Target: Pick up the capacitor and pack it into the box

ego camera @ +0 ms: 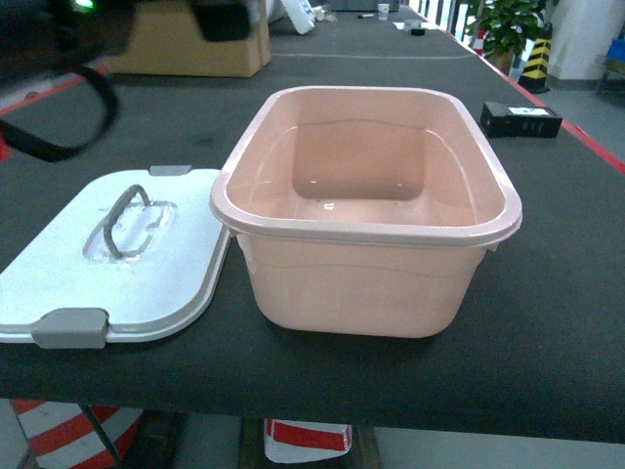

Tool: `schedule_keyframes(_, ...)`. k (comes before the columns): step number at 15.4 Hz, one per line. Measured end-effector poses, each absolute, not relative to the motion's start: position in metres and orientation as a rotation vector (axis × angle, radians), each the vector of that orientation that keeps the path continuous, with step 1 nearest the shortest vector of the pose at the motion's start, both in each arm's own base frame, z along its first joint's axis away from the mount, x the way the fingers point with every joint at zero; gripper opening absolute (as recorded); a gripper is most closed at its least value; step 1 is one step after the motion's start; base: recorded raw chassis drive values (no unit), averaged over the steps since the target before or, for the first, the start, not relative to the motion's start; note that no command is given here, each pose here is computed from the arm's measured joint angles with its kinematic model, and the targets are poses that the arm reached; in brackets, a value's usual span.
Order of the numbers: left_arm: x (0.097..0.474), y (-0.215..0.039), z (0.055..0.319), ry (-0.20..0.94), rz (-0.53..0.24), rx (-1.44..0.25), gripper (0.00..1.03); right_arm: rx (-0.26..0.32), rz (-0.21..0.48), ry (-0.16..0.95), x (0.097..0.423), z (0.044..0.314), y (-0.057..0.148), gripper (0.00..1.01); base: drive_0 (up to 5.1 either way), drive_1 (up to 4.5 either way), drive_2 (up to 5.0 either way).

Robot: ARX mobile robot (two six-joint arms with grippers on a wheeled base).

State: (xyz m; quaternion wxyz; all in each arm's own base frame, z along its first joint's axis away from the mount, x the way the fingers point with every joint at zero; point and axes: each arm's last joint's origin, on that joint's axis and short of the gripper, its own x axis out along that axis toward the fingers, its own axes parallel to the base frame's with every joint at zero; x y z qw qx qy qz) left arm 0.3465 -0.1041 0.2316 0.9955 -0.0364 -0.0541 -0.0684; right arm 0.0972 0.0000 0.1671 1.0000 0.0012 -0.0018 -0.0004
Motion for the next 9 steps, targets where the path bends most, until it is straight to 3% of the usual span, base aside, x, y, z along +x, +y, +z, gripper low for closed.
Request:
schedule_keyframes(1,0.347,-0.082,0.229,-0.119,-0.075,-0.072,0.98,0.003,0.000,-0.004,0.097,0.167,0.000,0.98,0.0,0.00,0.0)
schedule_keyframes(3,0.356,-0.047,0.192,-0.042,0.018,-0.063,0.98,0.002,0.000,-0.004,0.097,0.167,0.000,0.98,0.0,0.00,0.0)
schedule_keyframes(7,0.389,-0.018,0.122,0.091,0.069,-0.043,0.98,0.002,0.000,-0.004,0.097,0.167,0.000,0.98,0.0,0.00,0.0)
schedule_keyframes(9,0.409,-0.013,0.097,0.148,0.051,-0.006,0.98,0.002,-0.001,-0.003,0.097,0.167,0.000,0.98,0.0,0.00,0.0)
